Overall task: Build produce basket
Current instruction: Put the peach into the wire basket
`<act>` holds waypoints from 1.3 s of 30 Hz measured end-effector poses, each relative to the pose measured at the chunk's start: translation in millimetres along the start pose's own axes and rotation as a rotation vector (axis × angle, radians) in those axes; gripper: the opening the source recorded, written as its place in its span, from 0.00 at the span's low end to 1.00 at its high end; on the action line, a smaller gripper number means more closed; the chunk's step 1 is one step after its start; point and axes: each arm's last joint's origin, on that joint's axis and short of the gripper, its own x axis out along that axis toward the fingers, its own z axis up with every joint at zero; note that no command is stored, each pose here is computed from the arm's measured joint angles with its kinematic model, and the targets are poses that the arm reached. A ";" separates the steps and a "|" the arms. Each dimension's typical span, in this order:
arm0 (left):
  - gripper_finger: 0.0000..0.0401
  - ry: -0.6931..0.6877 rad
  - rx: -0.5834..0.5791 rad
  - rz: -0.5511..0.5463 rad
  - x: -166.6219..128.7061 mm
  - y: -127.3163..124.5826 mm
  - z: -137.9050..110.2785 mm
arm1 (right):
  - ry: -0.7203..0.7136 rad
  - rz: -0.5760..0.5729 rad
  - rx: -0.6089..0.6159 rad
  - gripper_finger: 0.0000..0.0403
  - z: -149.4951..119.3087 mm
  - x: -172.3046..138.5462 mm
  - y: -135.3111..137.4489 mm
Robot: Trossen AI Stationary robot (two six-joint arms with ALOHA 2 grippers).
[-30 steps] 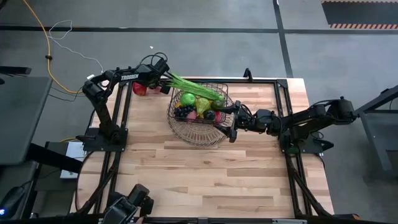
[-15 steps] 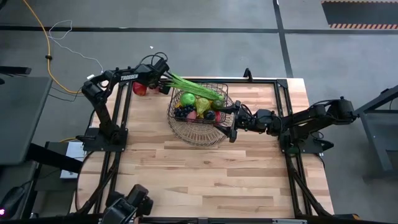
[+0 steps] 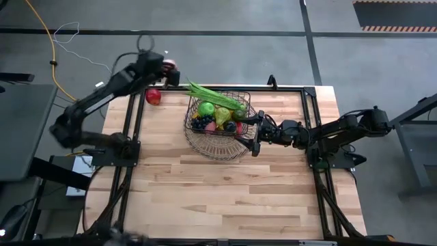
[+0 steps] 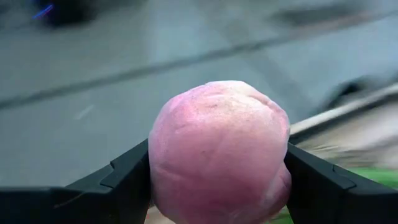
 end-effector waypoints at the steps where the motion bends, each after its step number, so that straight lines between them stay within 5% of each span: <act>1: 0.68 -0.058 0.001 -0.076 -13.6 -4.4 1.1 | 0.000 0.000 0.000 0.93 0.0 0.0 0.0; 7: 0.68 -0.283 0.053 -0.491 -75.5 -31.2 -34.3 | 0.000 0.000 0.000 0.93 0.0 0.0 0.0; 17: 0.68 -0.438 0.001 -0.956 -94.1 -44.5 -158.5 | 0.000 0.000 0.000 0.93 0.0 0.0 0.0; 24: 0.68 -0.494 0.029 -1.001 -91.4 -46.7 -198.4 | 0.001 0.000 0.000 0.93 -0.1 0.0 0.1; 39: 0.68 -0.538 0.112 -1.030 -95.5 -48.6 -199.5 | 0.002 0.000 0.000 0.93 -0.2 0.0 0.1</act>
